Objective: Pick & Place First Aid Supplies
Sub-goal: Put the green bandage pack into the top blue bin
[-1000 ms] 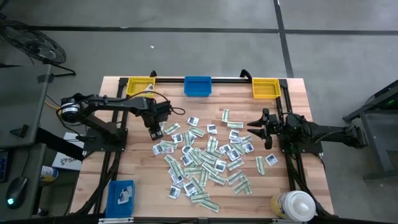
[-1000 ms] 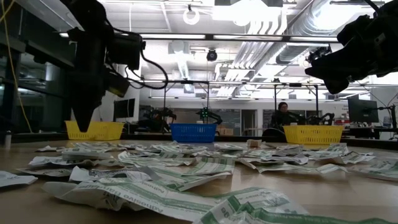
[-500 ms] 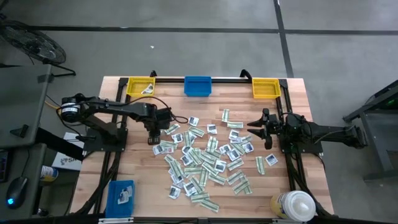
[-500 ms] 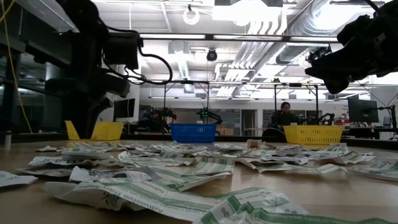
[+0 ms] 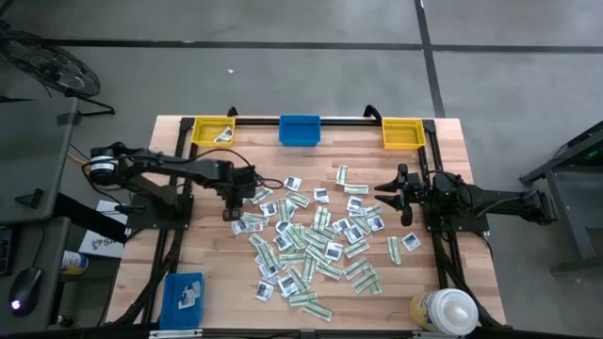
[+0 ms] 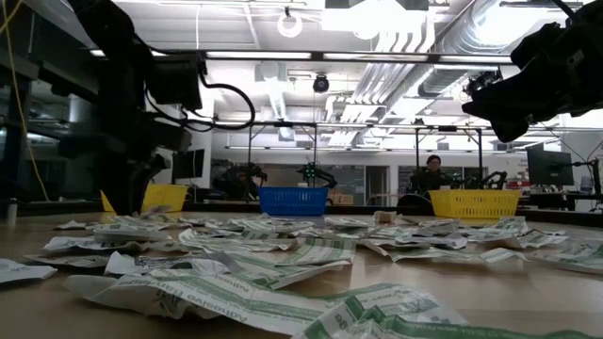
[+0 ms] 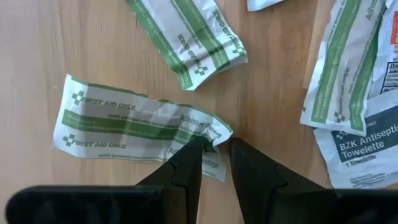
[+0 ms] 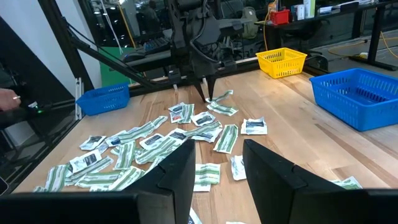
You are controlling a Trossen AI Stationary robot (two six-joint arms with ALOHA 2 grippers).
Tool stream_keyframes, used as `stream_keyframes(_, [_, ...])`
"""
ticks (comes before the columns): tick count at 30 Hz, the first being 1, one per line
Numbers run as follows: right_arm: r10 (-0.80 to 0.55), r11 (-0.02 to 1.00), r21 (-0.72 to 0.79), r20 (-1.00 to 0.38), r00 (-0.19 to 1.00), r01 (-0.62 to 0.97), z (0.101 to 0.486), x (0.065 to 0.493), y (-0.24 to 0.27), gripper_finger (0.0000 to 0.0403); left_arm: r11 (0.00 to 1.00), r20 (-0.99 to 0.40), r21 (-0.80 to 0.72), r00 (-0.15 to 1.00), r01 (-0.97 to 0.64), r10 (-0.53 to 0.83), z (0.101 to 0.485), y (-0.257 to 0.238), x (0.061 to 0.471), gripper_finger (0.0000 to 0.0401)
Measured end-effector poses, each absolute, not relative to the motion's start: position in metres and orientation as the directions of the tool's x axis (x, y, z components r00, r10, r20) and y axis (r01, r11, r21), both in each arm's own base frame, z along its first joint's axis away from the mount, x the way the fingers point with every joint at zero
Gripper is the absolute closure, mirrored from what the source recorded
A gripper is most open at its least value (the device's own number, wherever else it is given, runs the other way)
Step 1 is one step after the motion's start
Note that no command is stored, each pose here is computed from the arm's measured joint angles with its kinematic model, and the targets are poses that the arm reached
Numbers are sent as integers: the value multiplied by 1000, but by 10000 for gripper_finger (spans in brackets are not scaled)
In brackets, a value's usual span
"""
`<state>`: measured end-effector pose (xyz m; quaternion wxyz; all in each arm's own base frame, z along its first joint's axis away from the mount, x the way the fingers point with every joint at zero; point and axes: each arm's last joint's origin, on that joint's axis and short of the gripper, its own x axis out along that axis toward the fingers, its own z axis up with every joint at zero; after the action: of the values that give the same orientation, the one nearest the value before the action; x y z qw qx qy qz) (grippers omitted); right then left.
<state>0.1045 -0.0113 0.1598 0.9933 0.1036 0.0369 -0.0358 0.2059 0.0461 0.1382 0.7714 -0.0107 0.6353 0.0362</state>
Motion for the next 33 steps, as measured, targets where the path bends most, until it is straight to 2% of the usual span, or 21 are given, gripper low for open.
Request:
stream_keyframes(4, [-63,976,203,-81,995,79,160,104,-11,274,997,-981,35,186,-64,46,133,46,203,330])
stream_keyframes(10, [-63,976,203,-81,995,78,160,104,-11,274,996,-981,45,182,-80,59,133,46,202,394])
stream_keyframes(16, [-63,976,203,-81,995,79,160,104,-11,274,993,-982,45,179,-107,63,137,47,205,398])
stream_keyframes(20, [-63,976,203,-81,995,78,160,104,-11,274,985,-979,115,152,-132,134,150,51,212,399])
stream_keyframes(33, [-63,976,203,-81,995,78,160,104,-11,274,941,-884,279,334,-189,329,213,71,253,401])
